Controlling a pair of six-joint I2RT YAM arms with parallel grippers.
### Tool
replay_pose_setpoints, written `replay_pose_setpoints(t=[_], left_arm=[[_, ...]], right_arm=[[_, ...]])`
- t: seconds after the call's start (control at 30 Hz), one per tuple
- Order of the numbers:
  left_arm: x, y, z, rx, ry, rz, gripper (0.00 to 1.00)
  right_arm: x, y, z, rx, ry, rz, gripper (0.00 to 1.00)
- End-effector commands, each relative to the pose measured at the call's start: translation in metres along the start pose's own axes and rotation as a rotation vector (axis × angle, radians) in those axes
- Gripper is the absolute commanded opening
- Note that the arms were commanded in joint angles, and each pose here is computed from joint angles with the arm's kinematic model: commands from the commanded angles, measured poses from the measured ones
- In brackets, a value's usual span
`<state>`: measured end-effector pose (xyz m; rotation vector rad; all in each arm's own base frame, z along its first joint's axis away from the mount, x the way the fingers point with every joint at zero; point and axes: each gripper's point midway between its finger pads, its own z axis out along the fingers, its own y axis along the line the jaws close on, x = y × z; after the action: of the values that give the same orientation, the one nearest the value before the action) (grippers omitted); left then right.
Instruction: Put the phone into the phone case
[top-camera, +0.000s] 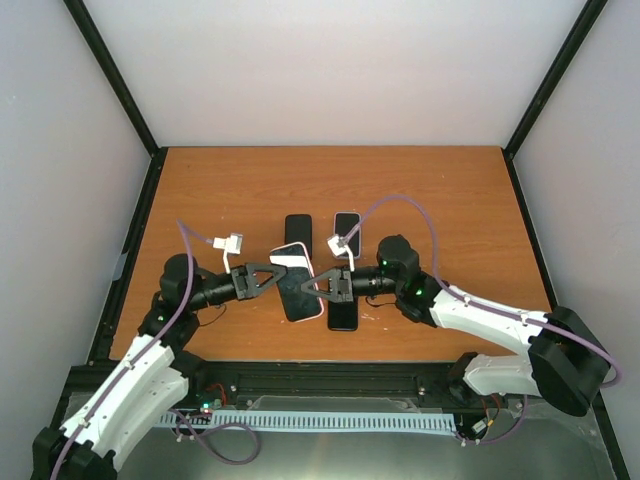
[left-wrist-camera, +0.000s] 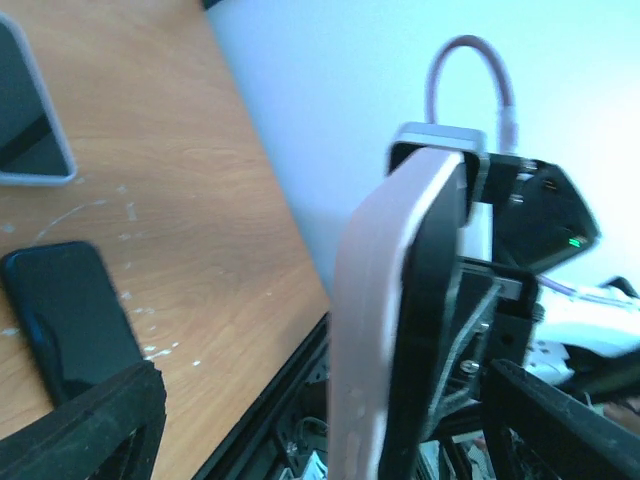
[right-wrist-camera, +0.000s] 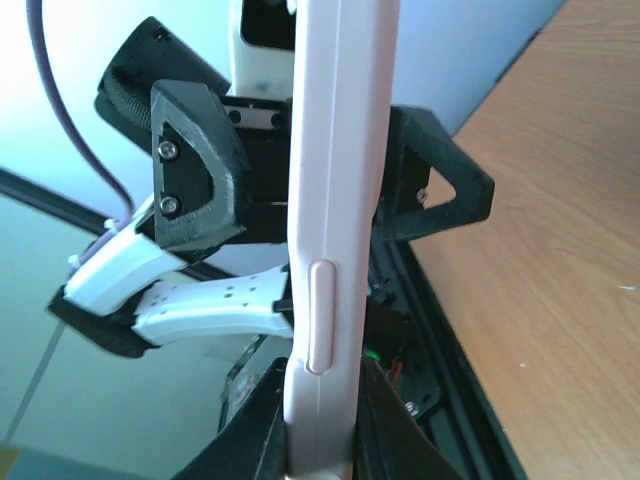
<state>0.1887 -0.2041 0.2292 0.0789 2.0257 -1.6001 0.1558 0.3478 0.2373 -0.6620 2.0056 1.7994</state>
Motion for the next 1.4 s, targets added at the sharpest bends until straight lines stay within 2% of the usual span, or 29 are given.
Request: replay_pose_setpoints(t=[0.0, 0.17, 0.37, 0.53, 0.7, 0.87, 1.07, 1.1, 1.17, 1.23, 1.3, 1.37], left_arm=[[-0.002, -0.061, -0.015, 0.223, 0.000, 0.152, 0.84], [0.000, -0.087, -0.024, 0.352, -0.013, 0.190, 0.70], [-0.003, -0.095, -0.029, 0.419, -0.050, 0.171, 0.54], [-0.009, -0.089, -0.024, 0.395, -0.062, 0.130, 0.27], [-0.013, -0.066, -0.015, 0.280, -0.067, 0.068, 0.10], [-0.013, -0.056, -0.012, 0.232, -0.057, 0.039, 0.04], [-0.016, -0.062, -0.012, 0.225, -0.048, 0.064, 0.01], [-0.016, -0.064, -0.011, 0.225, -0.043, 0.072, 0.06], [-0.018, -0.067, -0.012, 0.227, -0.039, 0.078, 0.25], [-0.019, -0.068, -0.011, 0.224, -0.040, 0.078, 0.28], [-0.021, -0.066, -0.010, 0.215, -0.046, 0.069, 0.18], [-0.023, -0.063, -0.009, 0.207, -0.052, 0.057, 0.02]], right_arm=[[-0.003, 0.045, -0.008, -0.173, 0.026, -0.072, 0.04], [-0.001, 0.068, -0.015, -0.301, 0.032, -0.070, 0.04], [0.003, 0.072, -0.020, -0.298, 0.033, -0.076, 0.05], [0.005, 0.070, -0.020, -0.273, 0.048, -0.081, 0.07], [0.006, 0.063, -0.019, -0.245, 0.047, -0.068, 0.11], [0.005, 0.055, -0.018, -0.202, 0.033, -0.057, 0.16], [0.002, 0.056, -0.017, -0.212, 0.017, -0.048, 0.08], [0.002, 0.059, -0.018, -0.225, 0.013, -0.051, 0.07], [0.001, 0.062, -0.019, -0.241, 0.011, -0.051, 0.07], [0.002, 0.063, -0.019, -0.240, 0.018, -0.050, 0.07], [0.003, 0.062, -0.019, -0.237, 0.025, -0.049, 0.07], [0.004, 0.062, -0.020, -0.235, 0.027, -0.052, 0.07]])
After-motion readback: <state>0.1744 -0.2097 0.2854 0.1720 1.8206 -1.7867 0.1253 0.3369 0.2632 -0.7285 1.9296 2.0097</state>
